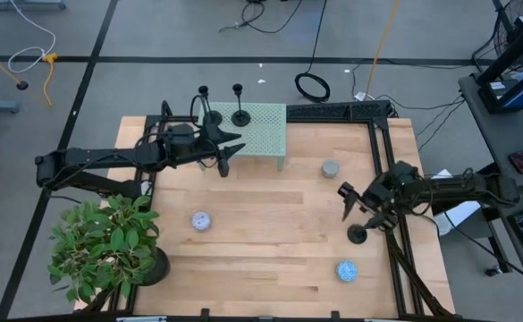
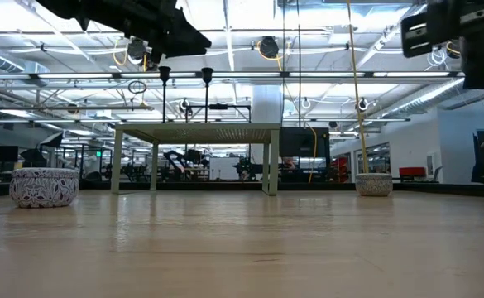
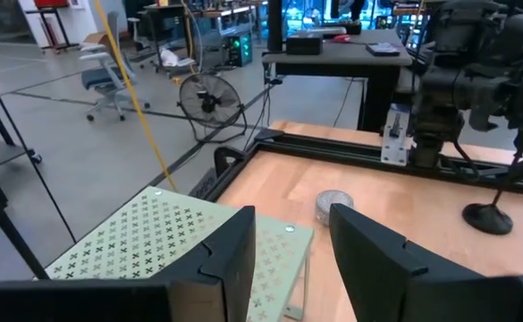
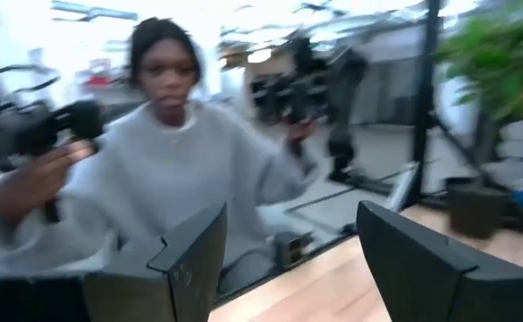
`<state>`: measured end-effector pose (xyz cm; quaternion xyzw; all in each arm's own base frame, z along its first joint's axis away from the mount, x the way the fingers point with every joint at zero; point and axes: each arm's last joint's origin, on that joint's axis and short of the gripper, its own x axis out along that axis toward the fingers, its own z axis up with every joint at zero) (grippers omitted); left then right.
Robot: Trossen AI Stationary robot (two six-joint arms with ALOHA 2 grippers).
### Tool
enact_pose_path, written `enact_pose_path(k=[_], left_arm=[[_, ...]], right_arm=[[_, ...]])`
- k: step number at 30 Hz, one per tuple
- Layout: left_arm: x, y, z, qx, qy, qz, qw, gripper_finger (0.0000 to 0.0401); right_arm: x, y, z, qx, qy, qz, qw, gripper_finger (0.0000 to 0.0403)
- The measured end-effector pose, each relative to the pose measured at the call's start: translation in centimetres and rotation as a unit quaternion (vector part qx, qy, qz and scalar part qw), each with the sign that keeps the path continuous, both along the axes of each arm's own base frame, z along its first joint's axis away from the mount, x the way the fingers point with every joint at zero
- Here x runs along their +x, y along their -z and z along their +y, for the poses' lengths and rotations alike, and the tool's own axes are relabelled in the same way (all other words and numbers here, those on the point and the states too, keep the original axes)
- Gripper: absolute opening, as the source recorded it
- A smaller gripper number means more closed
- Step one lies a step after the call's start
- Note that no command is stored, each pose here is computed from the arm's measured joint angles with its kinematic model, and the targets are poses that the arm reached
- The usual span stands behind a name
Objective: Pick & Place candle stick holders
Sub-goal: Put the black candle holder on the shelf
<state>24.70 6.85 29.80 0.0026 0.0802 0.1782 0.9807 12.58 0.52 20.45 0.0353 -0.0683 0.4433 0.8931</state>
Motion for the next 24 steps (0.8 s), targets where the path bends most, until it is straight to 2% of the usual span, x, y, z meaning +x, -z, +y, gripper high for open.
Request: enact_pose_path(k=[5, 11, 24], left_arm=[[0.0, 0.0, 0.0, 0.001, 0.0, 0.0, 1.0, 0.0152], [0.0, 0.0, 0.0, 0.002, 0.0, 0.0, 1.0, 0.0152], [0.0, 0.2, 0.0, 0.0, 0.0, 0.008, 1.0, 0.0152]], right_arm=[[-0.4, 0.8, -0.3, -0.016, -0.058, 0.048, 0.997, 0.0242], [-0.6, 1.0, -0.6, -0.023, -0.079, 0.06, 0.995, 0.0242], [-1.0, 2.4, -1.2, -0.045, -0.061, 0.038, 0.996, 0.0242]])
